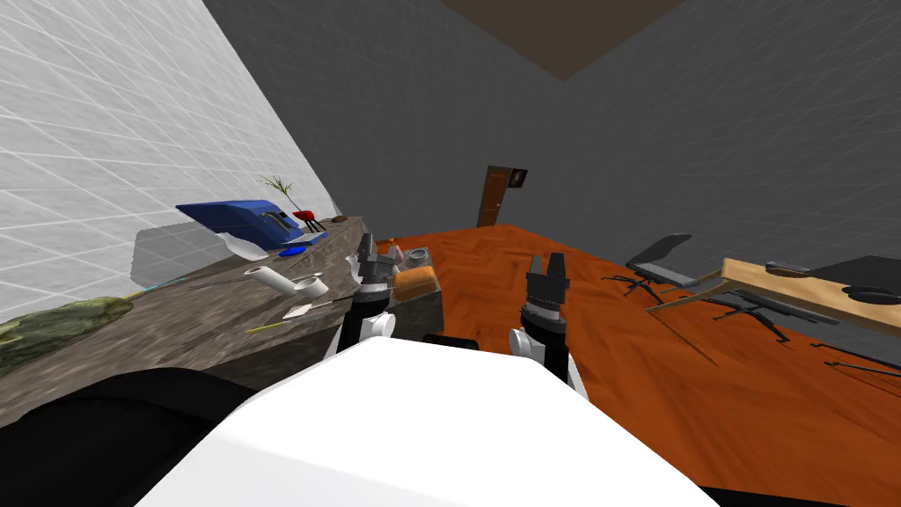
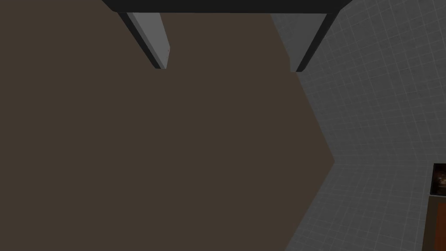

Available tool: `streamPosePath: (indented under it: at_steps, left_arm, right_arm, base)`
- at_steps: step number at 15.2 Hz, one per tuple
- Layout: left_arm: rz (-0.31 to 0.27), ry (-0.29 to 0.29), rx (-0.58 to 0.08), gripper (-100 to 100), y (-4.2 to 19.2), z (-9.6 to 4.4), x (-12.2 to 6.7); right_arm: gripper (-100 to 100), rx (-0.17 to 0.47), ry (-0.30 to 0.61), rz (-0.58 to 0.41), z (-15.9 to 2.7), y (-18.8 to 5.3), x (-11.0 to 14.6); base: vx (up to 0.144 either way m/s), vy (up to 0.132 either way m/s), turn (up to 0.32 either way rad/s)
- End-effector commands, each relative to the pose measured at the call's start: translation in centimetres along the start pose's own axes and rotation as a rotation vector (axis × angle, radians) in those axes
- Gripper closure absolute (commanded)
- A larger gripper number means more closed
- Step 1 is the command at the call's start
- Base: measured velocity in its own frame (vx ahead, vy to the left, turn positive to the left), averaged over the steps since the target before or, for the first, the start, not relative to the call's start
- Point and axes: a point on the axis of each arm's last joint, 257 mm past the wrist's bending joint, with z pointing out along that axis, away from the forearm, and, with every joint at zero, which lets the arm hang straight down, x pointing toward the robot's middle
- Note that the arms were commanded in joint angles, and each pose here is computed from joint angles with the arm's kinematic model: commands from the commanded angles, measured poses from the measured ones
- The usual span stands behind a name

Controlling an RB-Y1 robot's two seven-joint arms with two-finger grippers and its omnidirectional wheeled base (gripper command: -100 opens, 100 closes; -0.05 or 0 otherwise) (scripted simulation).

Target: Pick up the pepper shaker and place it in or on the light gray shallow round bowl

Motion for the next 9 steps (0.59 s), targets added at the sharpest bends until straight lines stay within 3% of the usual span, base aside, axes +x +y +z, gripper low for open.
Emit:
streamPosePath:
  at_steps: [1,5,9]
  left_arm:
    - [0.004,0.033,-0.008,-100,0.4,0.2,0.3]
    - [-0.012,0.083,-0.023,-100,1.5,1.3,0.5]
    - [-0.074,0.094,-0.051,-100,3.4,3.3,-0.2]
  right_arm:
    - [0,0.0,0.0,0.0,0.0,0.0,0.0]
    - [0,0.0,0.0,0.0,0.0,0.0,0.0]
    - [0,0.0,0.0,0.0,0.0,0.0,0.0]
  base:
    - [-0.007,0.01,-0.017]
    - [-0.031,0.04,-0.05]
    - [-0.08,0.05,-0.076]
